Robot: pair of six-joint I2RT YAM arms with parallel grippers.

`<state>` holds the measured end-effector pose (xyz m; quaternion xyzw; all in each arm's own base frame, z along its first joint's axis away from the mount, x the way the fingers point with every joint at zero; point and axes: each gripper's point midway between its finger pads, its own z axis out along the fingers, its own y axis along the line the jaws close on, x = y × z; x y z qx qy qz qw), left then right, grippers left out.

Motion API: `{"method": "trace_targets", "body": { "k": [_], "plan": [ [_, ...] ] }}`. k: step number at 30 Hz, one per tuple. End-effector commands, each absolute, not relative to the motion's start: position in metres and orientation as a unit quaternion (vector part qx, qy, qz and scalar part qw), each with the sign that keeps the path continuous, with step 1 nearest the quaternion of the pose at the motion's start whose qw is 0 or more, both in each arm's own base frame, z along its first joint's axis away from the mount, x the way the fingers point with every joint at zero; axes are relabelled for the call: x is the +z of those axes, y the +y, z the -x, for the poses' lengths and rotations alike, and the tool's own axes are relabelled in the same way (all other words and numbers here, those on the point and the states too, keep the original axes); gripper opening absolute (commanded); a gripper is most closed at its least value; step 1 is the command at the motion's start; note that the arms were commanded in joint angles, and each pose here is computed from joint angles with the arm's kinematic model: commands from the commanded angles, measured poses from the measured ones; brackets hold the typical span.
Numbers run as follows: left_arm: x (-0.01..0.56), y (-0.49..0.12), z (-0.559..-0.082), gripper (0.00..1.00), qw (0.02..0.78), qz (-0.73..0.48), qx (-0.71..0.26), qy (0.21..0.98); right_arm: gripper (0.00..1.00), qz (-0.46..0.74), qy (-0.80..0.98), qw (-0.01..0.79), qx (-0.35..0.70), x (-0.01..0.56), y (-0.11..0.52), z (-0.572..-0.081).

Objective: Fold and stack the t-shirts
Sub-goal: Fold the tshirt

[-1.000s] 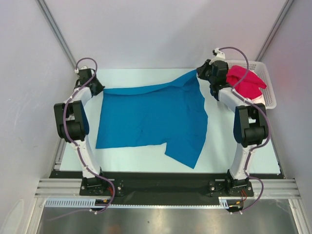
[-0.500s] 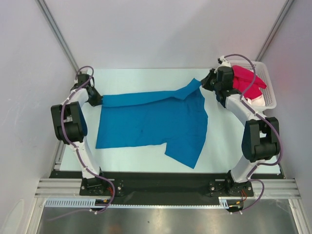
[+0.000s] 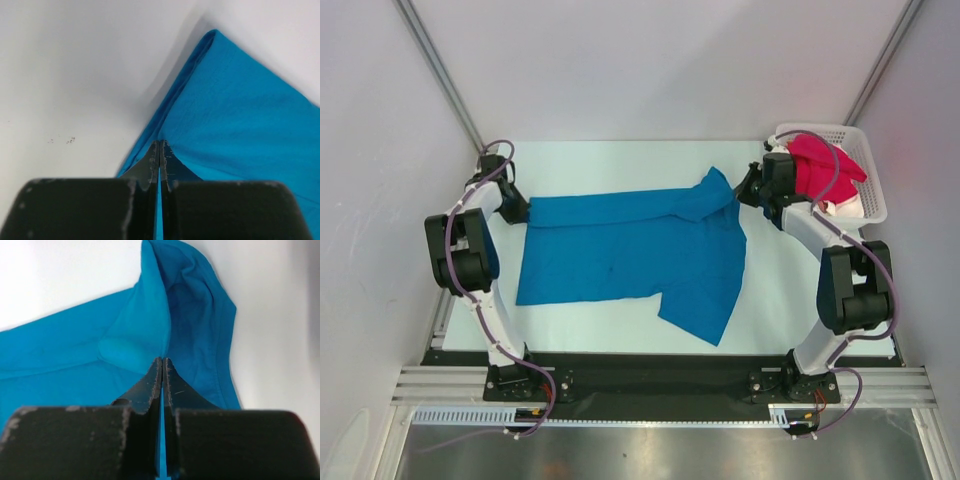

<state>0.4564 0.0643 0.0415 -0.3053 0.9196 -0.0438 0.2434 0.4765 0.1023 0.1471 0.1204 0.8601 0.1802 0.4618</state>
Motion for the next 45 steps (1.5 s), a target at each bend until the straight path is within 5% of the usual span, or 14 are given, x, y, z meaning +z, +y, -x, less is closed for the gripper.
{"method": "trace_targets", "body": {
  "k": [1,11,18,20,30,38,45],
  "plan": [
    [0.044,0.08,-0.451,0.0,0.242,0.304,-0.009,0.921,0.0,-0.132,0.854,0.473,0.169,0.164,0.093,-0.47],
    [0.04,0.082,-0.452,0.02,0.235,0.311,-0.006,0.921,0.02,-0.228,0.874,0.419,0.089,0.101,0.077,-0.413],
    [0.072,0.087,-0.453,0.39,0.272,0.307,0.002,0.912,0.49,-0.142,0.867,0.471,0.072,0.124,0.082,-0.43],
    [0.08,0.081,-0.455,0.42,0.282,0.305,-0.014,0.91,0.61,-0.103,0.858,0.498,0.073,0.138,0.08,-0.451],
    [0.062,0.038,-0.498,0.35,0.27,0.282,-0.142,0.91,0.62,-0.072,0.848,0.502,0.156,0.134,0.092,-0.552],
    [0.036,0.034,-0.507,0.34,0.247,0.283,-0.152,0.914,0.66,-0.089,0.848,0.469,0.231,0.105,0.114,-0.577],
    [0.023,0.036,-0.5,0.34,0.233,0.285,-0.141,0.919,0.55,-0.132,0.849,0.449,0.246,0.083,0.113,-0.58]
  ]
}}
